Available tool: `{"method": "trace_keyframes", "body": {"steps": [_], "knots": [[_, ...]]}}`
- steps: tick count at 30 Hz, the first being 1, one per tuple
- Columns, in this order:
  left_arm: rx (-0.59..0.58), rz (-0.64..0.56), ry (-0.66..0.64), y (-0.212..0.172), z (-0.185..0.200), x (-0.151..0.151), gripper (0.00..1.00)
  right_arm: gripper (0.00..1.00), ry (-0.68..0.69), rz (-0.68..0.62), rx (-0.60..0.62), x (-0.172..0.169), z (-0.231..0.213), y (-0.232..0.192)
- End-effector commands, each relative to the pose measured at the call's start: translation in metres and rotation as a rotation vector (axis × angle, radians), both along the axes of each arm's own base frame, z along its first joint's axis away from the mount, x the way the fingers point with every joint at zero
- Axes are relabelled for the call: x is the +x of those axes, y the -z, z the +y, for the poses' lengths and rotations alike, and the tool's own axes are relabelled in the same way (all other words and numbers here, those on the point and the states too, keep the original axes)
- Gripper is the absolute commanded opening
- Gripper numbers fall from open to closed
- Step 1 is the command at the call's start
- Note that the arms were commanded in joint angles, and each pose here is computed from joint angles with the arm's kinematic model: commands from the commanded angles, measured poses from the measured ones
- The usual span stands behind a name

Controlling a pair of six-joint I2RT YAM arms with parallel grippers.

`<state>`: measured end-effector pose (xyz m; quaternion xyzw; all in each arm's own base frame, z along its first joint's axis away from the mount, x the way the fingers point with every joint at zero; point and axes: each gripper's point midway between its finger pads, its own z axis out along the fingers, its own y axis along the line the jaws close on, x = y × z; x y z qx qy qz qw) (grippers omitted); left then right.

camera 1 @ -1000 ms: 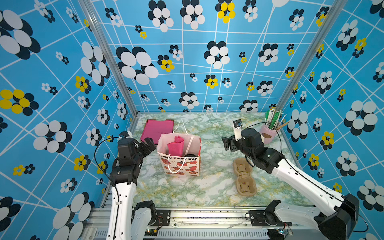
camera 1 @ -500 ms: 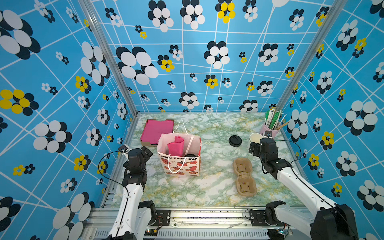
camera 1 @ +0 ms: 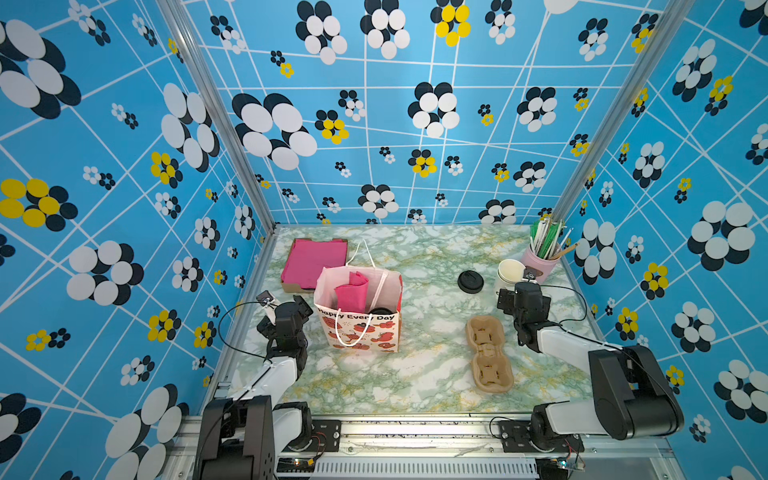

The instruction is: Pack the takeout coffee

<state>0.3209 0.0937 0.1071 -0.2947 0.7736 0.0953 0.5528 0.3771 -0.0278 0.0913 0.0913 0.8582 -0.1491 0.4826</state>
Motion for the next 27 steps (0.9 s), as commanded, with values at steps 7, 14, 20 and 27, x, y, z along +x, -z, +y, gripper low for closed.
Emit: {"method": "trace_keyframes", "body": {"steps": [7, 14, 20, 27], "knots": [[0.133, -0.112, 0.216, -0.015, -0.03, 0.036, 0.99, 0.99, -0.106, -0.162, -0.011, 0.022, 0.014, -0.014], [0.171, -0.101, 0.397, -0.007, -0.063, 0.051, 0.99, 0.99, -0.145, -0.173, 0.028, 0.021, 0.011, -0.012], [0.18, -0.088, 0.436, 0.005, -0.07, 0.056, 0.99, 0.99, -0.236, -0.192, 0.087, 0.017, 0.019, -0.002], [0.225, 0.002, 0.439, 0.009, -0.078, 0.072, 0.99, 0.99, -0.18, -0.199, 0.078, 0.017, 0.01, -0.003]]}}
